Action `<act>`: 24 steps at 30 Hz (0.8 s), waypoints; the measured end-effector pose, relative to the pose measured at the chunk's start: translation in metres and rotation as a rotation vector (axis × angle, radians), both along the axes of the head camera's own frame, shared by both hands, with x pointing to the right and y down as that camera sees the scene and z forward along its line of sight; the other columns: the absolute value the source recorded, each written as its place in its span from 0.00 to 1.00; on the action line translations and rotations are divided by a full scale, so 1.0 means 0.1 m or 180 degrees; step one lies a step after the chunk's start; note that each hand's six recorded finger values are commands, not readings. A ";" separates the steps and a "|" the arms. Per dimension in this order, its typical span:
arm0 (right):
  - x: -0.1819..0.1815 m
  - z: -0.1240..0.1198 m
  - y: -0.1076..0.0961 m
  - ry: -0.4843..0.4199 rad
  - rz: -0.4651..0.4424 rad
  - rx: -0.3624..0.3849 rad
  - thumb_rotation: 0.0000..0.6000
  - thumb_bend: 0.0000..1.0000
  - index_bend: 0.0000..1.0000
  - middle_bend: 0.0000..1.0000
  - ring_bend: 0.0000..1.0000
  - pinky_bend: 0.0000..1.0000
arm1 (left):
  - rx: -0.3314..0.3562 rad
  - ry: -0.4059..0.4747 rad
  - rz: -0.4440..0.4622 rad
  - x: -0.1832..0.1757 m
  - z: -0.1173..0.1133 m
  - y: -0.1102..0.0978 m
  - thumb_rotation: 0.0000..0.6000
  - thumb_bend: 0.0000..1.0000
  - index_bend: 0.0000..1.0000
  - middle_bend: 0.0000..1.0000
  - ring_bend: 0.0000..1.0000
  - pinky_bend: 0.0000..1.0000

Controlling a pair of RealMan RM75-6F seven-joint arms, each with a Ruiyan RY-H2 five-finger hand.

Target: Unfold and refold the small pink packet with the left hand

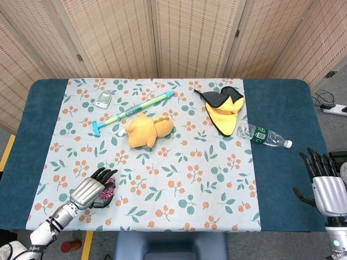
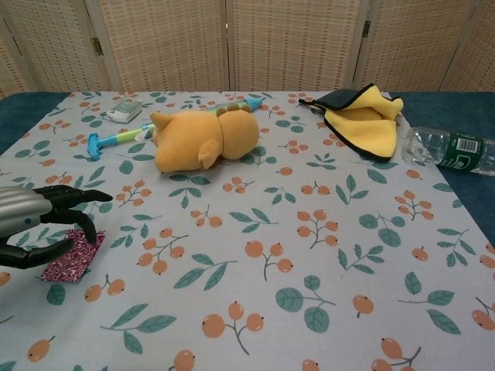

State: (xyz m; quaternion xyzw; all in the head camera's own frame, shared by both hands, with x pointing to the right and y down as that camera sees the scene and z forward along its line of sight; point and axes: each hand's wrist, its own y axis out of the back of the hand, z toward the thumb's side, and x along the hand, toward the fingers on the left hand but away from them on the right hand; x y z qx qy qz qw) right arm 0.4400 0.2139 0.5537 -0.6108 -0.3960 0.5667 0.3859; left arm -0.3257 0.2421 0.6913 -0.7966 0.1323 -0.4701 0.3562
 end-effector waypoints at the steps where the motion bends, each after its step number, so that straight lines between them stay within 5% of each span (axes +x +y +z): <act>1: 0.01 0.00 0.00 0.0005 0.0006 0.0003 1.00 0.25 0.00 0.00 0.00 0.00 | 0.0002 -0.0014 0.0008 -0.01 0.01 0.00 0.18 0.53 0.35 0.00 0.00 0.00; 24: 0.00 0.02 -0.01 0.0027 0.0025 -0.0025 1.00 0.25 0.00 0.00 0.00 0.00 | -0.0042 -0.0267 -0.0032 -0.16 0.21 0.10 0.18 0.53 0.36 0.00 0.00 0.00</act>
